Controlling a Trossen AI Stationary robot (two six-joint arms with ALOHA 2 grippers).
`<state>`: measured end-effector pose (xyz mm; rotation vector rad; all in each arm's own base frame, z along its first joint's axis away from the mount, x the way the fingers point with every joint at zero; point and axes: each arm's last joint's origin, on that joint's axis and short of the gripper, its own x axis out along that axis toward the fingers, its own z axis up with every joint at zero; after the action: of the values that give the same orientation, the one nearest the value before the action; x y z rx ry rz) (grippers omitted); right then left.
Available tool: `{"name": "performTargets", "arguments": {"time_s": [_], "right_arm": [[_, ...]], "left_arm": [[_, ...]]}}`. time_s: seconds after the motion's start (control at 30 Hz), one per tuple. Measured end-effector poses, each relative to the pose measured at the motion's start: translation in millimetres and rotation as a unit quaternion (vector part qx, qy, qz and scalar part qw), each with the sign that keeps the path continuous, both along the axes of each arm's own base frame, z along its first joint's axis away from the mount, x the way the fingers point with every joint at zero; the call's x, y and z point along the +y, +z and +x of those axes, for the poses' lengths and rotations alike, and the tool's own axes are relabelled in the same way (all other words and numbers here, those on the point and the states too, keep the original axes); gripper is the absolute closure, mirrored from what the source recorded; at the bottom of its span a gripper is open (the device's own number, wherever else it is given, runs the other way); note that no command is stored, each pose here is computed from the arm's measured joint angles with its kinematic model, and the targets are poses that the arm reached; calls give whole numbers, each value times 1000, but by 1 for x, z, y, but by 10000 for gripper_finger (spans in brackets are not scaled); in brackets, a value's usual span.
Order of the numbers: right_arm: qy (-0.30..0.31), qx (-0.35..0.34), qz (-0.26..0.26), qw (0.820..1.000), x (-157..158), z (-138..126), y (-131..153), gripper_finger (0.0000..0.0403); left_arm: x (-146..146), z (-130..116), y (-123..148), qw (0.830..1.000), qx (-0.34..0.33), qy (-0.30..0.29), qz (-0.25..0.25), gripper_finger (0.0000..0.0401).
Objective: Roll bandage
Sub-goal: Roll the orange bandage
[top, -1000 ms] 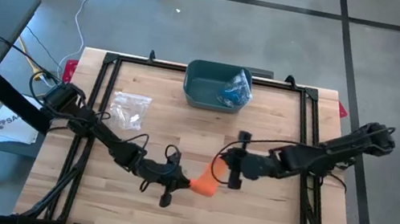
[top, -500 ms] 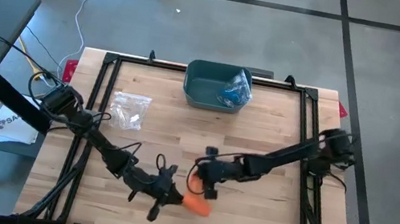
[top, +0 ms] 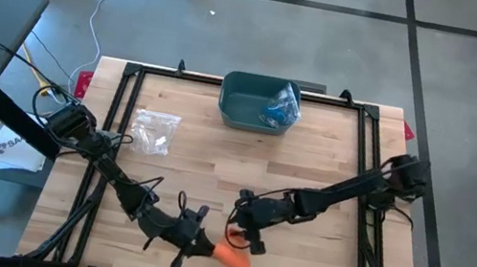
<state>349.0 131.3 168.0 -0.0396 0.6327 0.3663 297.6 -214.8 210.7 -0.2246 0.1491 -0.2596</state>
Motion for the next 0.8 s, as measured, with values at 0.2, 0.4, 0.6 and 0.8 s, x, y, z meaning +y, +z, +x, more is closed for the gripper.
{"name": "performTargets", "arguments": {"time_s": [0.2,0.4,0.6,0.8], "right_arm": [[-20,-3,-21,1000,-5,-21,39,230],[-9,-39,8,999,-5,-38,74,230],[40,-38,72,996,-5,-39,82,224],[56,-31,98,993,-14,-36,83,193]], "left_arm": [[-3,4,11,999,-25,-4,20,396],[-6,8,23,998,-46,-5,33,396],[-4,10,19,999,-26,-5,30,396],[0,11,15,1000,-2,0,30,396]]}}
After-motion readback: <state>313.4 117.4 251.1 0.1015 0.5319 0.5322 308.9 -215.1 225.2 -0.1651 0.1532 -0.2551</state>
